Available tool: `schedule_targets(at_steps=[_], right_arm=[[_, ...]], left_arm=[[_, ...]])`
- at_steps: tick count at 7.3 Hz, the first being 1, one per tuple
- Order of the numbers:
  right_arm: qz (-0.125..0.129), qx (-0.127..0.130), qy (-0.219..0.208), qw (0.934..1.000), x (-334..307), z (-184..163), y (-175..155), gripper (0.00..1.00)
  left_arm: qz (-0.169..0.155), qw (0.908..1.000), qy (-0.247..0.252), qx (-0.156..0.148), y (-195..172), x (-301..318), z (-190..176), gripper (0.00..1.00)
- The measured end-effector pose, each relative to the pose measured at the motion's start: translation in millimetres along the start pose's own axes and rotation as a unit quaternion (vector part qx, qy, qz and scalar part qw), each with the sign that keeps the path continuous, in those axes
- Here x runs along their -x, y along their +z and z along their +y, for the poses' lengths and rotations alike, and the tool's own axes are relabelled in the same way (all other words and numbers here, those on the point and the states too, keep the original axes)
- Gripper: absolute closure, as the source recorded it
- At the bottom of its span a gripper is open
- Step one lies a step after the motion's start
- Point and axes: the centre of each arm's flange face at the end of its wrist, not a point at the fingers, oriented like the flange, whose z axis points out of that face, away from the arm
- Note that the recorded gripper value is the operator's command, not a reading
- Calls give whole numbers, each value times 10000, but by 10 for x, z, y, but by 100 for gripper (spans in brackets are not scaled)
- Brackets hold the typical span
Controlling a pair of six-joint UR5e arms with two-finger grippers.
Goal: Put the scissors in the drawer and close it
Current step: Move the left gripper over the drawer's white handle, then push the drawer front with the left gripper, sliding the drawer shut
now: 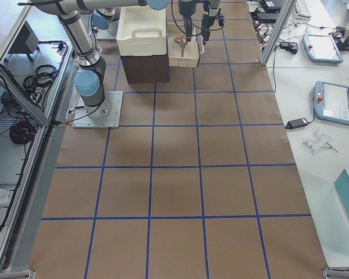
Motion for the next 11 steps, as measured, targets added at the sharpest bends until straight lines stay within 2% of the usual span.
schedule_targets(at_steps=[8,11], right_arm=[[-3,-5,-2,10000,0,-4,2,0],[9,3,-12,10000,3,3,-1,0]], left_arm=[[14,10000,-43,88,-231,38,88,0],[52,9998,-130,-128,-144,65,-55,0]])
